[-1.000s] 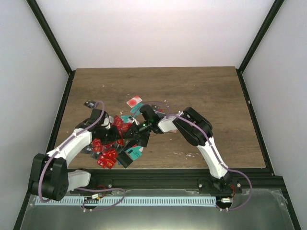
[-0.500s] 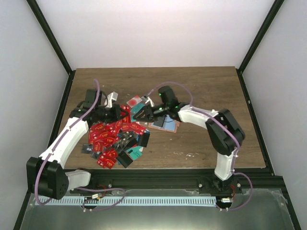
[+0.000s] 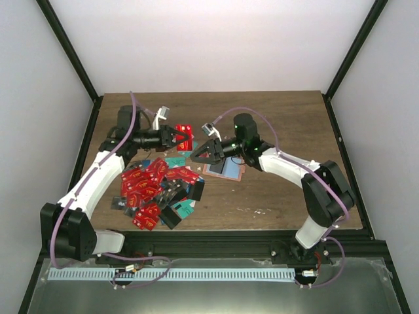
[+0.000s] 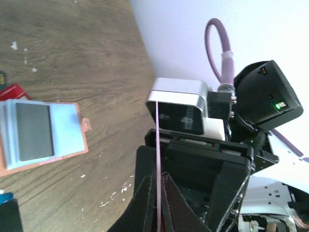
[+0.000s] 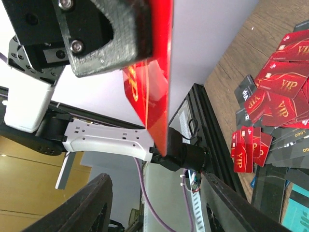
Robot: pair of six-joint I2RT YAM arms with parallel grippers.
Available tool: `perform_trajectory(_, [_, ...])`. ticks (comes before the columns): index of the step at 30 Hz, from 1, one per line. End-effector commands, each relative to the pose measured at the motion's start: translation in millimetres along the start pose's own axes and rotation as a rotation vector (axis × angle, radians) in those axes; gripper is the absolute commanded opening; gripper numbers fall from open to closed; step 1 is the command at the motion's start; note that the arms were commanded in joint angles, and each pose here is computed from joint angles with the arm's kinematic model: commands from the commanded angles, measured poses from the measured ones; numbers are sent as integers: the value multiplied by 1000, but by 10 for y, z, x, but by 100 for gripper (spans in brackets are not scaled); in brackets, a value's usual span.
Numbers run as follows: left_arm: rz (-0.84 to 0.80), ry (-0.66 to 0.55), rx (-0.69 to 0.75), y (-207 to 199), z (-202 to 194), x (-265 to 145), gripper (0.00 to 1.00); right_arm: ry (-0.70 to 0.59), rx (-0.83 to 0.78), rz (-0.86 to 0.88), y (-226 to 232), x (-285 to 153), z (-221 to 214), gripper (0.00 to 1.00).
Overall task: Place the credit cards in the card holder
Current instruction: Pick up the credit card from the center of the board, then insert the credit card into the card holder.
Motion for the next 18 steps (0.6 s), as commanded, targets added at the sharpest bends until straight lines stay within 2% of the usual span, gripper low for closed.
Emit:
perform_trajectory(1, [-101, 10, 52, -265, 63, 24, 4, -30, -64, 54, 245, -41, 175, 51])
perform_trajectory(5, [-130, 14, 64, -340, 42, 31, 4, -56, -68, 65, 312, -41, 314, 45])
perform_trajectory(11, [-141, 6, 61, -386, 49, 37, 4, -51, -91, 97, 392, -28, 391, 12])
perform_trajectory(13, [-143, 7, 59, -386, 48, 45, 4, -47, -95, 102, 406, -28, 388, 4])
perform_trajectory(15, [-144, 8, 60, -392, 50, 50, 5, -46, -102, 105, 428, -35, 380, 1])
perform_trajectory(17, [-145, 5, 66, -413, 61, 42, 14, -48, -111, 104, 452, -46, 380, 1])
perform_trajectory(18, [-141, 0, 70, -421, 76, 35, 25, -49, -111, 100, 452, -51, 377, 1])
Point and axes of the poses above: each gripper's point midway between its finger pads, its own x axis out along the fingers, its own y axis along the line the jaws close on, z = x × y, the point moved 2 cm from there along -x, back along the fingers
